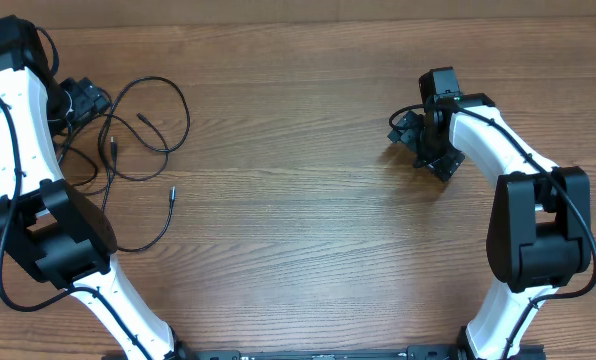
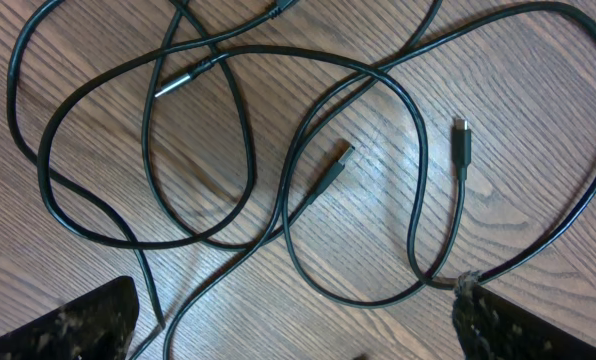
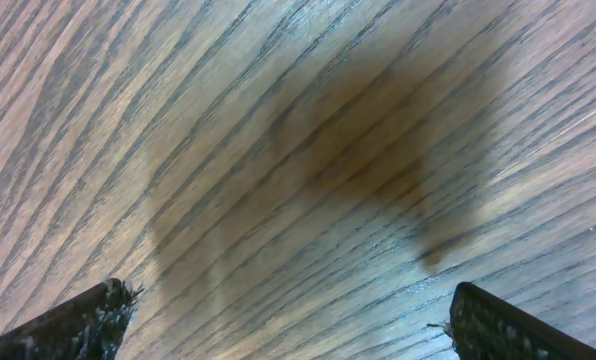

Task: Untangle cables
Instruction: 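Carry the black cable up-left with the left gripper onto the pile, then release the cable at the left and lift the left gripper away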

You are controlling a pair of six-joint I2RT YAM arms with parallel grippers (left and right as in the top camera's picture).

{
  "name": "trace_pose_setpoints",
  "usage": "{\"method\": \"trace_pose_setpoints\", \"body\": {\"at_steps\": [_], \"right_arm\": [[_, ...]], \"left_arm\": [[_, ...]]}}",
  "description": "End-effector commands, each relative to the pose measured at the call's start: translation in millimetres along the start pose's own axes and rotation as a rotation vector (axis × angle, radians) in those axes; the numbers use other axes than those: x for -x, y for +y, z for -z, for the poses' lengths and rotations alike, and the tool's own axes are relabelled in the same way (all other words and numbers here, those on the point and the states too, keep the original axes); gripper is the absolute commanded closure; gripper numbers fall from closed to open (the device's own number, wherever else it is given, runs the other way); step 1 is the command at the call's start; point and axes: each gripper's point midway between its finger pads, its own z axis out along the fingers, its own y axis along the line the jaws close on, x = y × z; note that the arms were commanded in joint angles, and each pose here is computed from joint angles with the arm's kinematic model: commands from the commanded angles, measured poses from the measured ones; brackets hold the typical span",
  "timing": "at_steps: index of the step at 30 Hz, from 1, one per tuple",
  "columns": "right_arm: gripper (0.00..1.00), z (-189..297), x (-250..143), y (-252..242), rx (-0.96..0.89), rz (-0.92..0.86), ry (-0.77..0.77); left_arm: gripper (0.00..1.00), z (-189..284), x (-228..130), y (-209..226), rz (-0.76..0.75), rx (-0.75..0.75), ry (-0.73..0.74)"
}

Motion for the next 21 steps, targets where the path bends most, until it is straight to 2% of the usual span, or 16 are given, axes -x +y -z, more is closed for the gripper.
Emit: {"method": "trace_pose_setpoints", "body": {"at_steps": [1,17,19,21], "right_arm": [[0.0,15.2,9.1,5.9,0.028,-0.004,-0.04],[0.0,15.2,9.1,5.9,0.028,-0.004,-0.04],[0.0,15.2,9.1,5.9,0.028,-0.004,-0.04],[0.0,15.2,9.1,5.9,0.028,-0.004,-0.04]], "left_arm": [[0.0,-0.1,-0.5,-6.1,-0.001,-0.014,0.0],[0.0,-2.5,-1.0,-6.2,-0.002,-0.012,0.005],[0.0,4.6,-0.5,-7.7,-0.005,-0.018,-0.009],[0.0,33.6,1.9,-10.8,-0.009,-0.044,-0.069]]}}
